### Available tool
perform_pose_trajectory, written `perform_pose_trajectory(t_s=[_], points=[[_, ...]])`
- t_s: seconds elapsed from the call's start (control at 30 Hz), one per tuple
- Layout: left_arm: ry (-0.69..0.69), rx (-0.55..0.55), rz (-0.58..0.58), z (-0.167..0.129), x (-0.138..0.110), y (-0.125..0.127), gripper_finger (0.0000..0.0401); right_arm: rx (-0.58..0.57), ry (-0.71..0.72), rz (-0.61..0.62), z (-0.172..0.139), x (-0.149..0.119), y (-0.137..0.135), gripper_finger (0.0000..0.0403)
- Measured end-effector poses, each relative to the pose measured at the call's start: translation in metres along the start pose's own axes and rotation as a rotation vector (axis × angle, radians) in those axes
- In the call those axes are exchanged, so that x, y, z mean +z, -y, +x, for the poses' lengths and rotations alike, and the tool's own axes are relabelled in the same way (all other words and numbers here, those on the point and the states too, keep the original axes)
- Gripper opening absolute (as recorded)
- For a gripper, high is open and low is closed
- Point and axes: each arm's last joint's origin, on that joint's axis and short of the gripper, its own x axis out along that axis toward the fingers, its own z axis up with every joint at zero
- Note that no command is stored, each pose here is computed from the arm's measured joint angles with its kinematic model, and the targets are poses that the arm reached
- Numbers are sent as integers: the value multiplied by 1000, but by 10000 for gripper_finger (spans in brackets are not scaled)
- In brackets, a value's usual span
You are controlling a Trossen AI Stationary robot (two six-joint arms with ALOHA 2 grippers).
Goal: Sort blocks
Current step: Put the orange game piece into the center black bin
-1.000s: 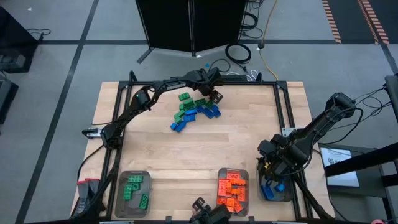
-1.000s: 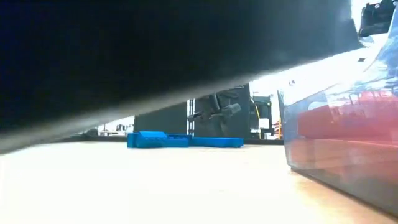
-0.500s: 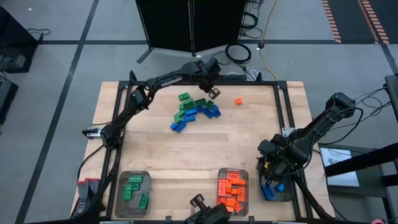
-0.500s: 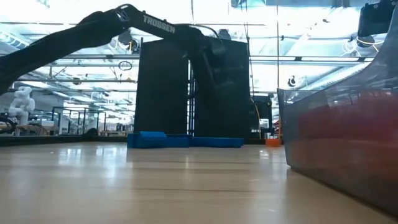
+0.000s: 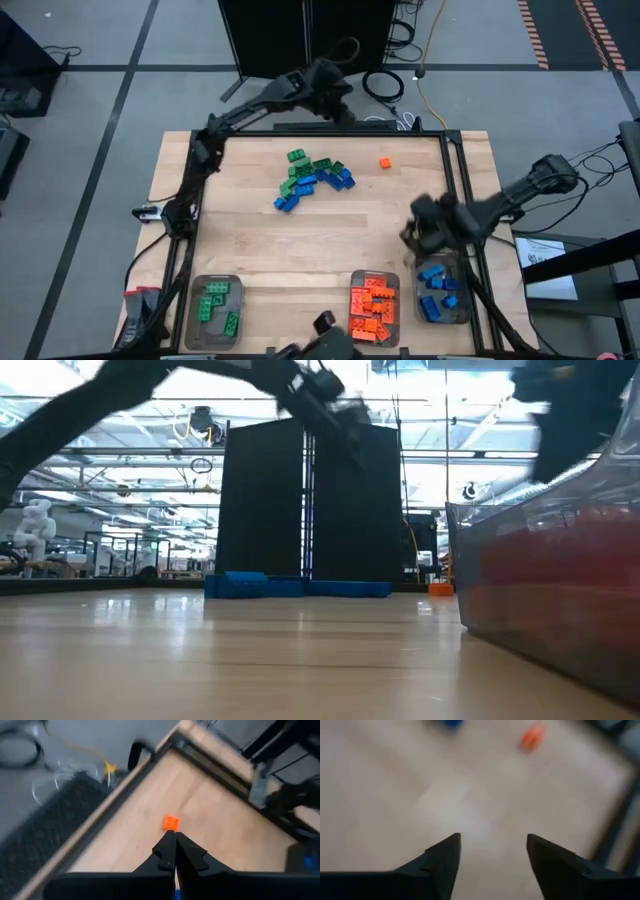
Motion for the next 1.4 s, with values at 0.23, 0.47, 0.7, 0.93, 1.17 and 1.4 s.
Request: perform_pose_trajectory(t_s=[0.23, 0.47, 0.7, 0.93, 1.17, 1.4], points=[[110, 165, 115, -119, 13, 31, 0, -192, 220, 106, -7, 97, 33, 79], [84, 362, 162, -222, -9, 40, 0, -119, 257, 179, 43, 170, 65, 2], [-62, 411, 137, -276, -41, 39, 0, -189, -62, 256, 138, 187, 102, 1], [-41, 411, 139, -305, -55, 48, 0, -171, -316, 224, 195, 174, 99, 0], [-36, 408, 140, -309, -57, 49, 0, -147, -350, 191, 204, 173, 104, 0], [-40, 377, 139, -309, -57, 50, 0, 163, -316, 214, 201, 185, 132, 0]])
